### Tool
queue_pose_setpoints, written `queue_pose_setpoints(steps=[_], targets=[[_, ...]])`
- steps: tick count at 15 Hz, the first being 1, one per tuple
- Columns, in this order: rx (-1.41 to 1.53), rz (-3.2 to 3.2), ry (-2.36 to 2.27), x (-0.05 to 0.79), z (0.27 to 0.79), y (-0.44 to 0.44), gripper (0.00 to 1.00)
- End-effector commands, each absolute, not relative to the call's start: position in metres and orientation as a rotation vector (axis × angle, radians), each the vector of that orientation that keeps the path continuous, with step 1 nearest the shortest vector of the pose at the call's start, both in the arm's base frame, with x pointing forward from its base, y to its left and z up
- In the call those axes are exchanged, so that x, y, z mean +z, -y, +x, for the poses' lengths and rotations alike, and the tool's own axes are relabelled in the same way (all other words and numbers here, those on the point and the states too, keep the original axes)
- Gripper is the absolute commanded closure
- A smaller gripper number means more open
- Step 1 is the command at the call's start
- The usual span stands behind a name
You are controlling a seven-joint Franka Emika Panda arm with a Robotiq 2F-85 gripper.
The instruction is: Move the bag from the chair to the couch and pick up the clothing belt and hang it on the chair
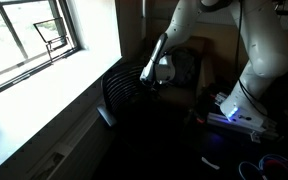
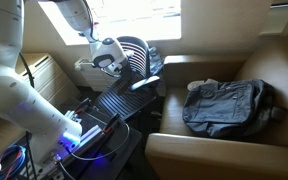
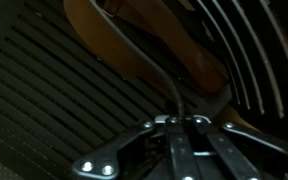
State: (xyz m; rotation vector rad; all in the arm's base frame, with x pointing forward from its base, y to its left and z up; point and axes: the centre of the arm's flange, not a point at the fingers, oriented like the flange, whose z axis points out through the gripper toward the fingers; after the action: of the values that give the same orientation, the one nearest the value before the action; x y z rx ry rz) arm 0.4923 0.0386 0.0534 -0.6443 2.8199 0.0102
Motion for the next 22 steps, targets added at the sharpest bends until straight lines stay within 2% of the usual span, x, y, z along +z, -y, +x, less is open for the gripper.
queue_pose_setpoints(steps=[1, 7, 12, 16, 22], targets=[[-0.114, -0.524, -2.714, 0.092, 0.510, -0.022, 1.00], [-0.136, -0.149, -2.540, 0.234, 0.540, 0.044, 1.00], [-0.118, 0.198, -2.417, 0.341, 0.531, 0.095, 1.00], [-0.146, 0.488, -2.274, 0.416, 0.497, 0.157, 1.00], [-0.211, 0.864, -2.013, 0.494, 0.419, 0.250, 1.00]])
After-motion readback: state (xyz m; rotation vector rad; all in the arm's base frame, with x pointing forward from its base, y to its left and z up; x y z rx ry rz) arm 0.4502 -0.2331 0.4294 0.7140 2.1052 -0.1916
